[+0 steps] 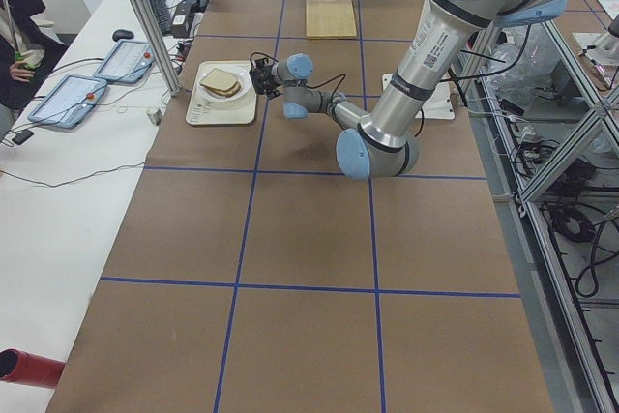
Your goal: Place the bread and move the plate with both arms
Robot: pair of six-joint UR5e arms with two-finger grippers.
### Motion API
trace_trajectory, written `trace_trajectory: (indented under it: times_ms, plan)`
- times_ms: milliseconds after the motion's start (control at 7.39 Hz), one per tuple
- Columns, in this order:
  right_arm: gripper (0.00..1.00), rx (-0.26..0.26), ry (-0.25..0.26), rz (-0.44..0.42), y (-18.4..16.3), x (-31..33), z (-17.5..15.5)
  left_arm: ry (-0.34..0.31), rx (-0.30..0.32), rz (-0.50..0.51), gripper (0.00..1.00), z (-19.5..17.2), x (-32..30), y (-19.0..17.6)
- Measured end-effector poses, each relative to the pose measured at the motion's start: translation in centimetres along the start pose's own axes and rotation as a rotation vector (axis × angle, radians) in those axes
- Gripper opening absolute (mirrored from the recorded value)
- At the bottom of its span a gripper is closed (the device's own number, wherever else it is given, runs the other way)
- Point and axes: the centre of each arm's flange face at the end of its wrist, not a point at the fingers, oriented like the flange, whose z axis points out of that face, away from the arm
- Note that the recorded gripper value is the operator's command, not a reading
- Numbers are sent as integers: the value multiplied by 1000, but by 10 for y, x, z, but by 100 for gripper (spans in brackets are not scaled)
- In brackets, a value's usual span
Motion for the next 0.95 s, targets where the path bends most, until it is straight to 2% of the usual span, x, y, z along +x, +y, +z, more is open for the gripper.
trace_trajectory:
  times_ms: [271, 406, 676, 812, 947]
  plan:
    - [100, -1, 0, 2, 1, 0, 0, -73, -23, 312, 98, -58, -19, -12]
    - [100, -1, -1, 2, 1, 0, 0, -153, -32, 489, 98, -88, -34, -37]
    - [100, -2, -1, 3, 1, 0, 1, -361, -57, 839, 98, -149, -56, -99]
    - [100, -1, 0, 3, 1, 1, 1, -465, -105, 977, 98, -176, -67, -139]
    - [100, -1, 2, 3, 1, 1, 0, -549, -177, 1051, 98, -204, -82, -182]
